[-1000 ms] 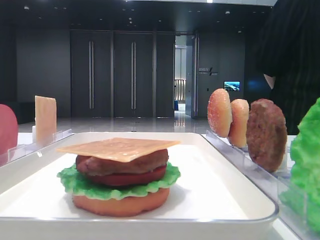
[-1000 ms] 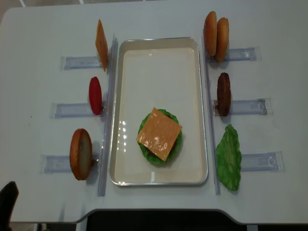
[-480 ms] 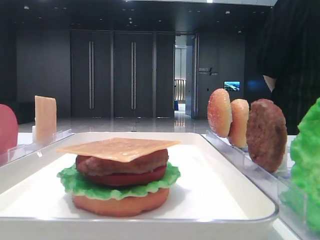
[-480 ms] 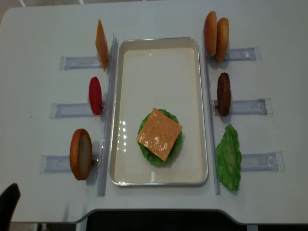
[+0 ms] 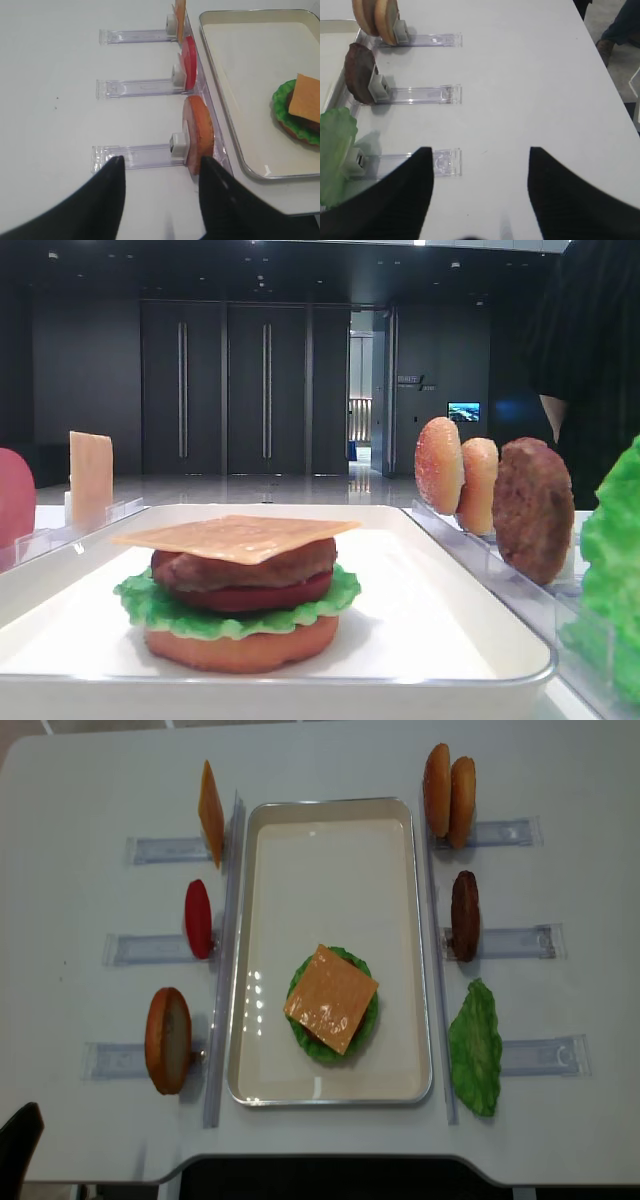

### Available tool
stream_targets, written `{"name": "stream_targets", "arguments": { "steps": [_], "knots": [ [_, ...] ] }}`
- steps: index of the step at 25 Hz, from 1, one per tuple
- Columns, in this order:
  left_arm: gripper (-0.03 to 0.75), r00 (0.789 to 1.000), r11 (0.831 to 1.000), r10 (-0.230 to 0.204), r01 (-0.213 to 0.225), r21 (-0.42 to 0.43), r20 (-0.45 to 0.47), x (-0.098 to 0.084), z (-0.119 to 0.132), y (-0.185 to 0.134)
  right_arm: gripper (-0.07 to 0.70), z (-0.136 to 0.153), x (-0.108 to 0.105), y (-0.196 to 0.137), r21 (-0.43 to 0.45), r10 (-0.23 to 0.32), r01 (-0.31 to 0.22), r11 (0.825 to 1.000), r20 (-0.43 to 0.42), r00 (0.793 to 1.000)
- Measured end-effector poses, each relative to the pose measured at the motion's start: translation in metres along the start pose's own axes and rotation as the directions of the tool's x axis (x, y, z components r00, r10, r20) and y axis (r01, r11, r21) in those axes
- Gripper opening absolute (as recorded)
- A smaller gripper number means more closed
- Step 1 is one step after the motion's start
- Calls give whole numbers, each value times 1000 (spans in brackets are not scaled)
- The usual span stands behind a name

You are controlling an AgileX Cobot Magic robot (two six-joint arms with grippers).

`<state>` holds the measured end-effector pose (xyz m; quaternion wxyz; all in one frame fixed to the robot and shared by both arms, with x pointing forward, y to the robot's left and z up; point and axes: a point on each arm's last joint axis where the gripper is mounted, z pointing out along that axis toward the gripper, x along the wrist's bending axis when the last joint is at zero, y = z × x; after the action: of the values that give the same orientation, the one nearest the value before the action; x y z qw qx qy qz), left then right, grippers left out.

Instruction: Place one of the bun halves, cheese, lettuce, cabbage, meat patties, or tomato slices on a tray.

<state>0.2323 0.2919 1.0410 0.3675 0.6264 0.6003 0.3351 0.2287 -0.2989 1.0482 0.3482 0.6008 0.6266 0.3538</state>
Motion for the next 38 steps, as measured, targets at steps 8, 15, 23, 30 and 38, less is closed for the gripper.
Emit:
{"name": "stream_targets", "arguments": {
  "steps": [8, 15, 23, 30, 38],
  "knots": [
    [366, 1000, 1000, 0, 0, 0, 0, 0, 0, 0, 400, 0, 0, 0, 0, 0, 0, 1000, 0, 1000],
    [360, 1000, 1000, 4, -4, 1, -8, 1, 0, 0, 400, 0, 0, 0, 0, 0, 0, 1000, 0, 1000],
    [288, 1000, 1000, 11, -11, 2, -22, 2, 0, 0, 400, 0, 0, 0, 0, 0, 0, 1000, 0, 1000],
    [232, 1000, 1000, 11, -11, 2, -22, 2, 0, 0, 400, 0, 0, 0, 0, 0, 0, 1000, 0, 1000],
    [171, 1000, 1000, 12, -12, 2, -21, 2, 0, 0, 400, 0, 0, 0, 0, 0, 0, 1000, 0, 1000]
  ]
}}
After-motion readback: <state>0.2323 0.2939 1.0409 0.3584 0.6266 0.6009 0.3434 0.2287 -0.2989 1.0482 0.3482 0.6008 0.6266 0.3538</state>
